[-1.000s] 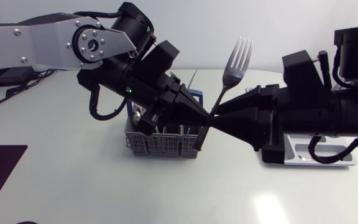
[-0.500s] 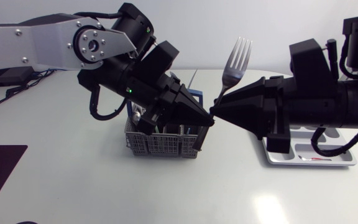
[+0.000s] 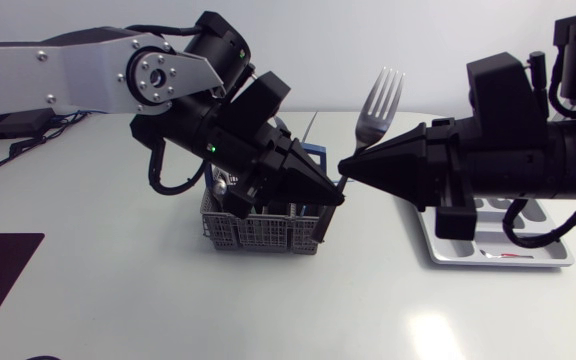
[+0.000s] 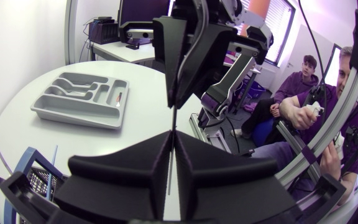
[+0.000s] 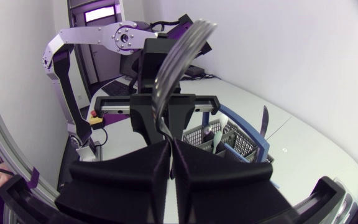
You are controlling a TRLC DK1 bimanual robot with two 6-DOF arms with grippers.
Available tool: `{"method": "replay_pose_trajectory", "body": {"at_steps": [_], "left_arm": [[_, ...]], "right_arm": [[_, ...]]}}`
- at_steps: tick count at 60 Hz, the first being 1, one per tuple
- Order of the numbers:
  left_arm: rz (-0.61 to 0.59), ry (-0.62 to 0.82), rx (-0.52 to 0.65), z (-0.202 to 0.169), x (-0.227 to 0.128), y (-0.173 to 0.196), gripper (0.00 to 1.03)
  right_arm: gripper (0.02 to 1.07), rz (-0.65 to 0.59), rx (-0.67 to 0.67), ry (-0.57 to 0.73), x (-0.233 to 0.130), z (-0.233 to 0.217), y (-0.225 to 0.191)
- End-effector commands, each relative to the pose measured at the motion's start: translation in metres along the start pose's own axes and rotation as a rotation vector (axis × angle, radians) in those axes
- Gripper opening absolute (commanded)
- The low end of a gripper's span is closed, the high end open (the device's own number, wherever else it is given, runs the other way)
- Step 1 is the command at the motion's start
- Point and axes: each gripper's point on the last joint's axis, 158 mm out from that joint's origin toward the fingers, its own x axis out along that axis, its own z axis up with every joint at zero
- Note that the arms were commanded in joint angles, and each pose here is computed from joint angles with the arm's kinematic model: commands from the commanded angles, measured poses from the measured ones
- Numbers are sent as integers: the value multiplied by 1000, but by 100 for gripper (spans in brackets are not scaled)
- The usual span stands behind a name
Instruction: Unload the cutlery basket into the drawer organizer.
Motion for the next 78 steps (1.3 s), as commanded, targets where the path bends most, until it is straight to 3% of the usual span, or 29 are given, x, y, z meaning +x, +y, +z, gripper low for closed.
{"method": "replay_pose_trajectory", "body": {"at_steps": [1, 12, 19, 29, 46, 61, 78], "left_arm": [[-5, -33, -4, 15, -5, 4, 40], [66, -58, -63, 26, -23, 26, 83], [173, -89, -97, 35, -42, 49, 92], [360, -67, -124, 33, -57, 82, 96], [631, 82, -143, -7, -63, 123, 96], [744, 107, -113, -19, -76, 132, 96], [800, 137, -118, -31, -83, 137, 96]], "right_arm": [[8, -16, 28, 11, 0, 1, -5], [8, -45, 46, 33, -6, -2, -12], [8, -101, 58, 53, -13, -7, -27], [8, -269, 102, 93, -32, -14, -82], [8, -691, 204, 250, -78, -55, -220], [8, -988, 329, 404, -128, -103, -323], [8, -1260, 425, 543, -169, -150, -399]]}}
